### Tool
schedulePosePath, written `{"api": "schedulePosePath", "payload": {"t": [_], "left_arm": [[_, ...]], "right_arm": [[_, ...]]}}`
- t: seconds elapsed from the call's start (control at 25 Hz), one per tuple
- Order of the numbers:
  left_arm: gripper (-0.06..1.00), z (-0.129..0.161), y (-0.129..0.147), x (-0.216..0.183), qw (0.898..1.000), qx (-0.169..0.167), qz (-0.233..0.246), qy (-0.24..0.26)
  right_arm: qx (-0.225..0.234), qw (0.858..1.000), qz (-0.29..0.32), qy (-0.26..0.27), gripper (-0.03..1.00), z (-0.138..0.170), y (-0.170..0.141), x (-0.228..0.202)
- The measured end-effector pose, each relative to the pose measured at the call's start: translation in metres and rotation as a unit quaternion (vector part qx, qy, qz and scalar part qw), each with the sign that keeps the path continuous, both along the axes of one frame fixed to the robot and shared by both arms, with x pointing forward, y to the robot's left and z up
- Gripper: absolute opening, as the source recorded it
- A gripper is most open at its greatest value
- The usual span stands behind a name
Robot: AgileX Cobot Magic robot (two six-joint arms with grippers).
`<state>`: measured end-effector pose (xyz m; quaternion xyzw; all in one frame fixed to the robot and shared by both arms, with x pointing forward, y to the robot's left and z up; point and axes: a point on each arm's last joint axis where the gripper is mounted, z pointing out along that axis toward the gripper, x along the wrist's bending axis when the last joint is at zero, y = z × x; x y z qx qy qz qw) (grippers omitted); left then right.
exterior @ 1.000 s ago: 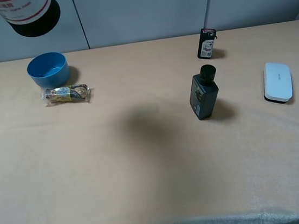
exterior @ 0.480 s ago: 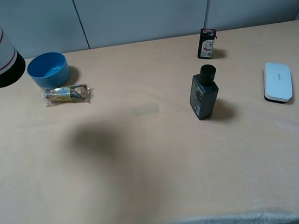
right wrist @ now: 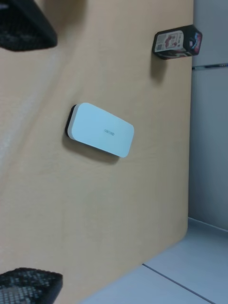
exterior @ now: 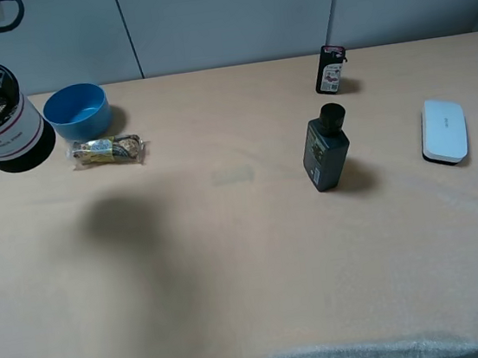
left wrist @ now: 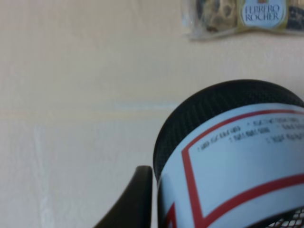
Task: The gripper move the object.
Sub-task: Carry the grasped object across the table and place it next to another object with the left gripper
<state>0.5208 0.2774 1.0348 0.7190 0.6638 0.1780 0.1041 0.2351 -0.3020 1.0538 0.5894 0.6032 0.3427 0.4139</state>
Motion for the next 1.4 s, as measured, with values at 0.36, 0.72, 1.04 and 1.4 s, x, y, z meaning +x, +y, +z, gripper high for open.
{"api": "schedulePosePath", "payload": {"t": [0.36,0.72,1.04,1.4], "left_arm": [[0.19,-0.023,-0.002,0.009,1.000,-0.007,0.006,0.012],[0.19,-0.052,-0.005,0.024,1.000,-0.011,0.006,0.029],[0.19,-0.087,-0.009,0.039,0.999,-0.018,0.004,0.049],[0.19,-0.117,-0.011,0.048,0.998,-0.022,0.005,0.059]], "right_arm": [[0.000,1.000,0.000,0.000,0.69,0.000,0.000,0.000],[0.000,1.000,0.000,0.000,0.69,0.000,0.000,0.000],[0.000,1.000,0.000,0.000,0.69,0.000,0.000,0.000],[0.000,1.000,0.000,0.000,0.69,0.000,0.000,0.000]]}}
